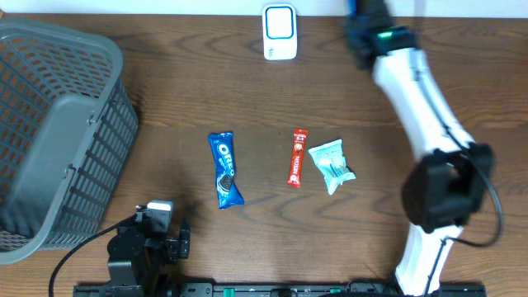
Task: Scan the item barcode
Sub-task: 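Carry the bottle with the right gripper to the table's right edge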
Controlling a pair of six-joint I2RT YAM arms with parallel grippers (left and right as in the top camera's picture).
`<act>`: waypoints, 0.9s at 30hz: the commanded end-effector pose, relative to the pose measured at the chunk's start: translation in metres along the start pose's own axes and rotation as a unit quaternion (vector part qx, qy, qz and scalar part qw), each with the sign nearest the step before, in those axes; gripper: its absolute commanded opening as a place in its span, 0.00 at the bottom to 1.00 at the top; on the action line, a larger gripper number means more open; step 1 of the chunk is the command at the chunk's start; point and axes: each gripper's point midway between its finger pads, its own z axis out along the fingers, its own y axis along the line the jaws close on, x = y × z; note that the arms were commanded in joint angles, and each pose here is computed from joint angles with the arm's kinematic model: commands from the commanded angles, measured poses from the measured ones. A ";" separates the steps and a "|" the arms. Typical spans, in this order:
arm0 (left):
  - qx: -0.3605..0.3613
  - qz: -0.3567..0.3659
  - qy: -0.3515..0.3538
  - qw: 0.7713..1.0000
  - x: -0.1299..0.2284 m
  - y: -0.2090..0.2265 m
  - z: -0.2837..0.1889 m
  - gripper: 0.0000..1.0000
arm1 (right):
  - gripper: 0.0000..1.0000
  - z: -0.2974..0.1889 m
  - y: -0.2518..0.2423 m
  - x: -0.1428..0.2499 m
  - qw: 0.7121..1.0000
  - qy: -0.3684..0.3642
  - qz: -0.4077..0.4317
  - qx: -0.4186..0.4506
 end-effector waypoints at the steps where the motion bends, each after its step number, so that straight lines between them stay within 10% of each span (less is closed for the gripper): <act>1: 0.003 0.003 0.002 1.000 0.001 -0.001 0.001 0.93 | 0.26 -0.009 -0.073 0.008 0.994 0.015 0.092 0.061; 16: 0.003 0.003 0.002 1.000 0.001 -0.001 0.001 0.93 | 0.27 0.013 -0.288 0.155 0.945 0.140 0.236 0.177; 27: 0.003 0.003 0.002 1.000 0.001 -0.001 0.001 0.93 | 0.26 0.025 -0.350 0.250 0.921 0.135 0.334 0.146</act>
